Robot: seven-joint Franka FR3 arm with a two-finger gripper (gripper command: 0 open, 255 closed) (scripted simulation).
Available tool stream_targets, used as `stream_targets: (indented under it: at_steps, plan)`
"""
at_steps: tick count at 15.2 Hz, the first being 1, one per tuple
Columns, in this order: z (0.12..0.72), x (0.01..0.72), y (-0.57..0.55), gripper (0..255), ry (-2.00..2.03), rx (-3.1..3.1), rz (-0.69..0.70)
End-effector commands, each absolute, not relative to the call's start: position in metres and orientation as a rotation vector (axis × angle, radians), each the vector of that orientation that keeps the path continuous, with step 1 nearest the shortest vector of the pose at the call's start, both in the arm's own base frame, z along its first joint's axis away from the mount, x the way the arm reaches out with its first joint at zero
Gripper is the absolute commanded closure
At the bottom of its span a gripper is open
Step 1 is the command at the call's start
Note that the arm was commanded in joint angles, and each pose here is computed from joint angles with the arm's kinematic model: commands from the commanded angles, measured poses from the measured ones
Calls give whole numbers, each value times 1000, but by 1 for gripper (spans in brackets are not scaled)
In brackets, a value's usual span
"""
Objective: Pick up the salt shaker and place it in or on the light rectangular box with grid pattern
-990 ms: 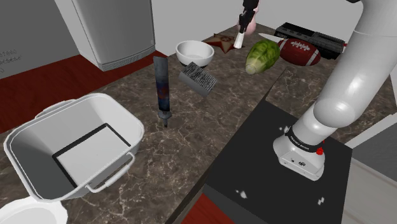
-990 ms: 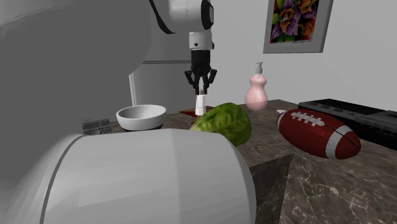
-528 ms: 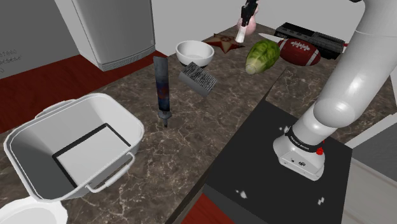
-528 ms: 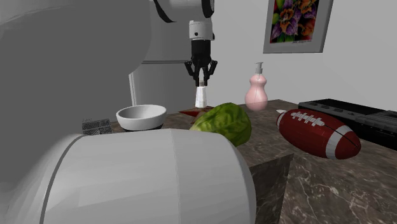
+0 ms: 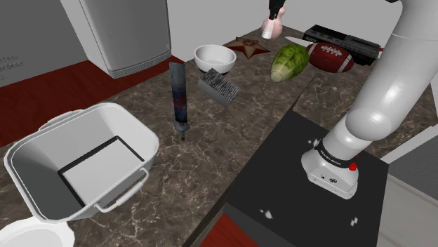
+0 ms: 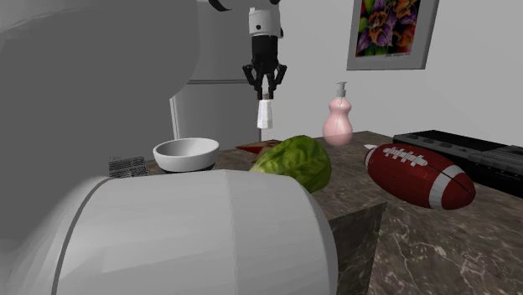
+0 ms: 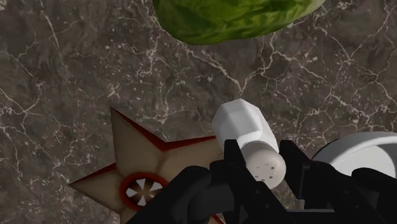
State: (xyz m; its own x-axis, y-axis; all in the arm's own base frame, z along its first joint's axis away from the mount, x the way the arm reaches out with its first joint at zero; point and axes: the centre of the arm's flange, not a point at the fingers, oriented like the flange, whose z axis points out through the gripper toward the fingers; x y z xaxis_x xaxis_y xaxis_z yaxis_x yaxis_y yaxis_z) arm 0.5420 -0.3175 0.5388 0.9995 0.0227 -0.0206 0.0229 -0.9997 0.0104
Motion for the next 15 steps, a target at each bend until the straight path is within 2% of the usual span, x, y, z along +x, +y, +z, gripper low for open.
stream_targets:
  at_steps: [1, 15]
  plan:
    - [547, 542, -317, 255, 36, 3131, -32]
    - [568, 569, -135, 255, 36, 3131, -32]
